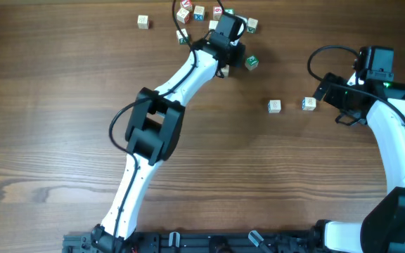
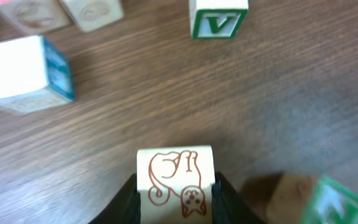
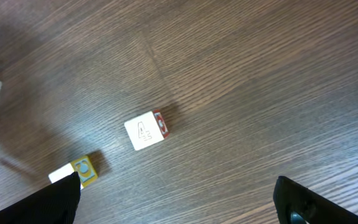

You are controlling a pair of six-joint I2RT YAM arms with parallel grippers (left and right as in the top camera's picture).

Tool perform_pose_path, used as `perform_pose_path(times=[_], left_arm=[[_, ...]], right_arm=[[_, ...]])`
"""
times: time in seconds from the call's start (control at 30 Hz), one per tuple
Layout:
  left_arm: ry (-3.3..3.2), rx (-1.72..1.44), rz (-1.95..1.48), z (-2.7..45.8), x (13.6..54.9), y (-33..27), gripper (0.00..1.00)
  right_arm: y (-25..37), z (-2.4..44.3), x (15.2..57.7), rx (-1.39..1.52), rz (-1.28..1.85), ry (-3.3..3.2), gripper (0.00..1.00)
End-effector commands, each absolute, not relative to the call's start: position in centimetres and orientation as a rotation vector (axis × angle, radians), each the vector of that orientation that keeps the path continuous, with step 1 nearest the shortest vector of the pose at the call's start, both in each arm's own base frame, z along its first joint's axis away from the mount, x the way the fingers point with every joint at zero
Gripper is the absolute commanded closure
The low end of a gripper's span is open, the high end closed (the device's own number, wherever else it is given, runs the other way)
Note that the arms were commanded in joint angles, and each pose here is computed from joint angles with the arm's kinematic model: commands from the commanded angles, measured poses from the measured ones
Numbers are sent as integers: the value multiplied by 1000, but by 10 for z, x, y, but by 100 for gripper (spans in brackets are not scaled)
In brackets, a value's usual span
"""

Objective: Form a horizontal line
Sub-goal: 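Place the animal block left of the 3 block in the row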

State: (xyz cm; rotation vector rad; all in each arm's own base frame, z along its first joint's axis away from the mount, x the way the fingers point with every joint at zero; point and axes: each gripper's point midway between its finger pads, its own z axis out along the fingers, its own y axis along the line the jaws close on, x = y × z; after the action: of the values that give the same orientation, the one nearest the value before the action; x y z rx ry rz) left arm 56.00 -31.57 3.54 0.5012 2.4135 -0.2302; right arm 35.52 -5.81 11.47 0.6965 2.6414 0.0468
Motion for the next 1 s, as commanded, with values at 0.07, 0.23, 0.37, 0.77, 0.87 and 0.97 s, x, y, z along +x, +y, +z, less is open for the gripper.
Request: perform_pose_path(times=[0.07,0.23,0.37,0.77,0.87,0.97], left_arm=[[2380,231,-243,173,537,-283,88],[2597,-14,-238,179,480,-257,92],[2769,-123,-214,147,444,-258,96],[2825,-55,-514,47,378,-366,87],[2814,-35,-540,33,365,-379,87],[2807,-82,-498,22,360,-377,86]], right_arm=[[-57,114,356,713,69,2644,0],[-57,114,355,713,65,2646,0],[-67,114,354,729,-15,2632,1],[-75,114,351,745,-79,2631,0],[-75,114,350,748,-82,2634,0],[-75,114,350,748,-81,2635,0]])
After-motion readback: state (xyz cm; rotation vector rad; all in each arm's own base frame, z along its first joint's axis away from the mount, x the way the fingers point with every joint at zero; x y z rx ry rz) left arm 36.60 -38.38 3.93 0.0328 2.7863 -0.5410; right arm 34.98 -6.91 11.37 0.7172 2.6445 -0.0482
